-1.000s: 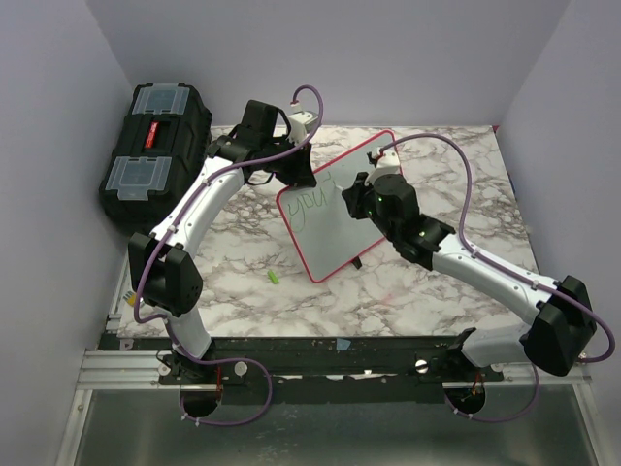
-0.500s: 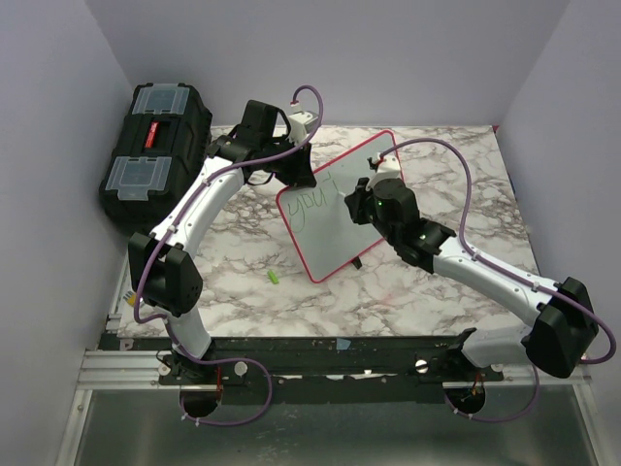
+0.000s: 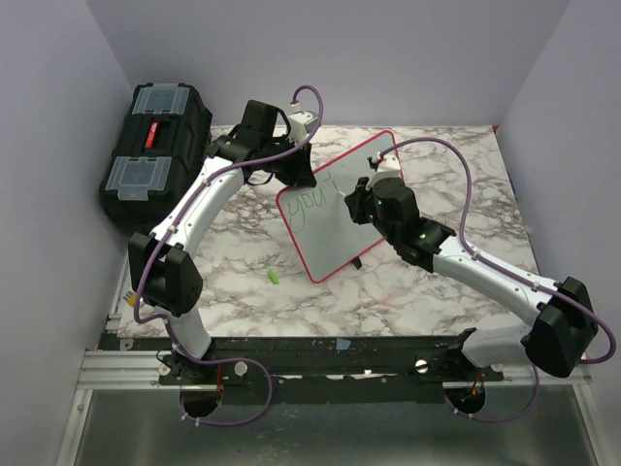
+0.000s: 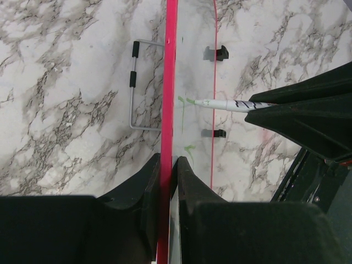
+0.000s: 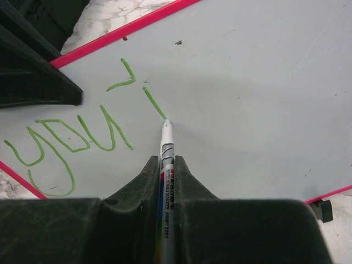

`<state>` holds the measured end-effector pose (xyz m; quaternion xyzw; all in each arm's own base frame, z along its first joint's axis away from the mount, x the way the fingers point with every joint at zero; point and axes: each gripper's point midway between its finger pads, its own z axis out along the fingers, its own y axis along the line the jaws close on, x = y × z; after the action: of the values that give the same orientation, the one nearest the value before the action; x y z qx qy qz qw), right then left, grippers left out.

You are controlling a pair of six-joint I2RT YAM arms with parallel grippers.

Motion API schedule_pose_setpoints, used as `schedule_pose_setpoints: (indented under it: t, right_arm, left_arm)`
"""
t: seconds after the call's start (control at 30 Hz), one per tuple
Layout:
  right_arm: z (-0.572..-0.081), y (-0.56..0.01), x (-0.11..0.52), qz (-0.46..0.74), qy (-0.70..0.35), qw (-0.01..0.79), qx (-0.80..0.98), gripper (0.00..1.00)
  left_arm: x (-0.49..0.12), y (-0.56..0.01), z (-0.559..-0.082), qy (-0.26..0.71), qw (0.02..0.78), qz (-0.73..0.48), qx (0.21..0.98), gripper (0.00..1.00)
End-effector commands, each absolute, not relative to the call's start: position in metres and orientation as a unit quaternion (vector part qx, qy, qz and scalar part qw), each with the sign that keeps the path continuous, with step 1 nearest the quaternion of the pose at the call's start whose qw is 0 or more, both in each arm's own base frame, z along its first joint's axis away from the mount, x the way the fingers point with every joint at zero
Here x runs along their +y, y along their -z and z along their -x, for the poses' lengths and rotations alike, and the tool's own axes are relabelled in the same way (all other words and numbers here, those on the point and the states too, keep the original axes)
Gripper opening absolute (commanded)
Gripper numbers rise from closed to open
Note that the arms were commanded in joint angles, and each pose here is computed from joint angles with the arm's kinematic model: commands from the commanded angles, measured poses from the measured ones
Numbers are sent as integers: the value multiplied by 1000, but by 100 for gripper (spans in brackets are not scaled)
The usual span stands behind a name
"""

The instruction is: Write a sentence on the whiteboard

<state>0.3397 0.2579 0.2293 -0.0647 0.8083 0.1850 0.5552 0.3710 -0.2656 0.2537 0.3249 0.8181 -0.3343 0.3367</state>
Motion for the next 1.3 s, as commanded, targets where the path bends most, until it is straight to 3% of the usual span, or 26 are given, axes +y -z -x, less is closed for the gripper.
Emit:
schedule_pose_setpoints:
  t: [0.0,1.27]
  right_arm:
    - [-341,-219,264,69,-182,536,821,1]
    - [-362,-251,279,64,-190,567,799,1]
  left_arm:
    - [-267,-277,-373,326,377,-345,795,0]
    - [-268,-274,-374,326,373,-349,795,0]
